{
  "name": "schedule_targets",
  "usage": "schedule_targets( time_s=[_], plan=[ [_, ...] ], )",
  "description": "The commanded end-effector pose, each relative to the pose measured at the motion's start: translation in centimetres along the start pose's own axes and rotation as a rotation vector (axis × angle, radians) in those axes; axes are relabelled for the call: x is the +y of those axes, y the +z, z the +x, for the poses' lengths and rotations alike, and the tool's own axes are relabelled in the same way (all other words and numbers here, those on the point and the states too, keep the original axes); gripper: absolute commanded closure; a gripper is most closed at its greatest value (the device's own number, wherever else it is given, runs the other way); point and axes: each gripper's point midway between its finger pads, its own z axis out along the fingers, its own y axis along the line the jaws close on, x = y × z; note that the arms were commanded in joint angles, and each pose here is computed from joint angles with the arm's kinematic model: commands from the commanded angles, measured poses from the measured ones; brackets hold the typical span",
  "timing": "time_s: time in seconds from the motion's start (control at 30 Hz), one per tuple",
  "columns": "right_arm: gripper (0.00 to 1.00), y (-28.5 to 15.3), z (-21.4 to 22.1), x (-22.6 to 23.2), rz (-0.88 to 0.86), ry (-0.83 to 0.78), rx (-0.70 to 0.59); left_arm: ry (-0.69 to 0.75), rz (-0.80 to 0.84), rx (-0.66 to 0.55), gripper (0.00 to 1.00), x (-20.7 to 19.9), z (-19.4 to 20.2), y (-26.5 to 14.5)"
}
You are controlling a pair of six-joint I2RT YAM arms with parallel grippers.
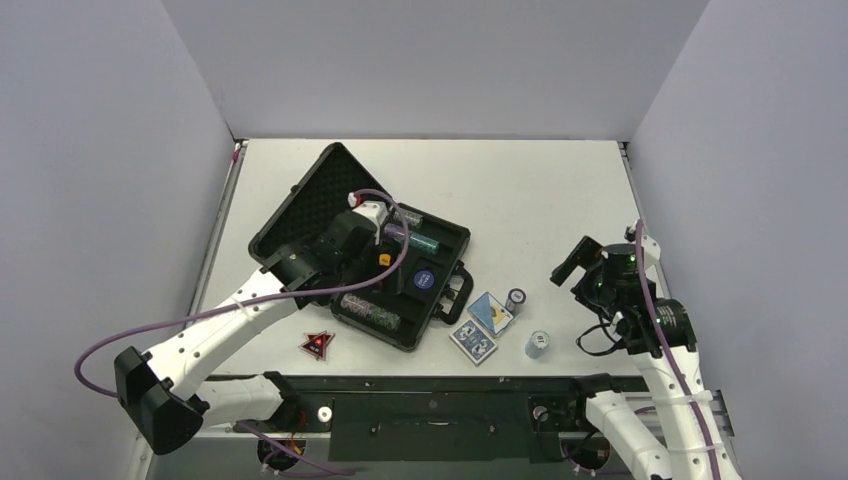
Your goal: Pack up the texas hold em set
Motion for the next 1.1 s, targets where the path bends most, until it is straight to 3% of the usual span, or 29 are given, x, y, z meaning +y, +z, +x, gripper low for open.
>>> schedule_targets(
  time_s=[0.0, 0.4, 0.77, 0.9, 1.07],
  plan=[
    [0.0, -1.1, 2.4, -0.7, 0.034, 0.022, 0.116, -0.096, -0.076, 0.035, 0.02, 2.1, 2.4, -2.2],
    [0.0, -0.6, 3.7, -1.5, 0.093, 0.062, 0.167, -0.257, -0.158, 0.037, 0.02, 5.7, 6.8, -5.1],
    [0.04, 0.5, 8.4, -3.3, 0.137, -0.171, 0.421, -0.116, -0.119, -0.001, 0.0, 4.7, 4.2, -5.3],
    [0.06, 0.8, 10.5, -3.5, 0.123, -0.163, 0.46, -0.121, -0.122, 0.017, 0.04, 4.9, 5.1, -4.5],
    [0.15, 1.4, 13.2, -3.9, 0.097, -0.14, 0.538, -0.149, -0.101, -0.016, 0.05, 5.2, 5.7, -4.4]
  ],
)
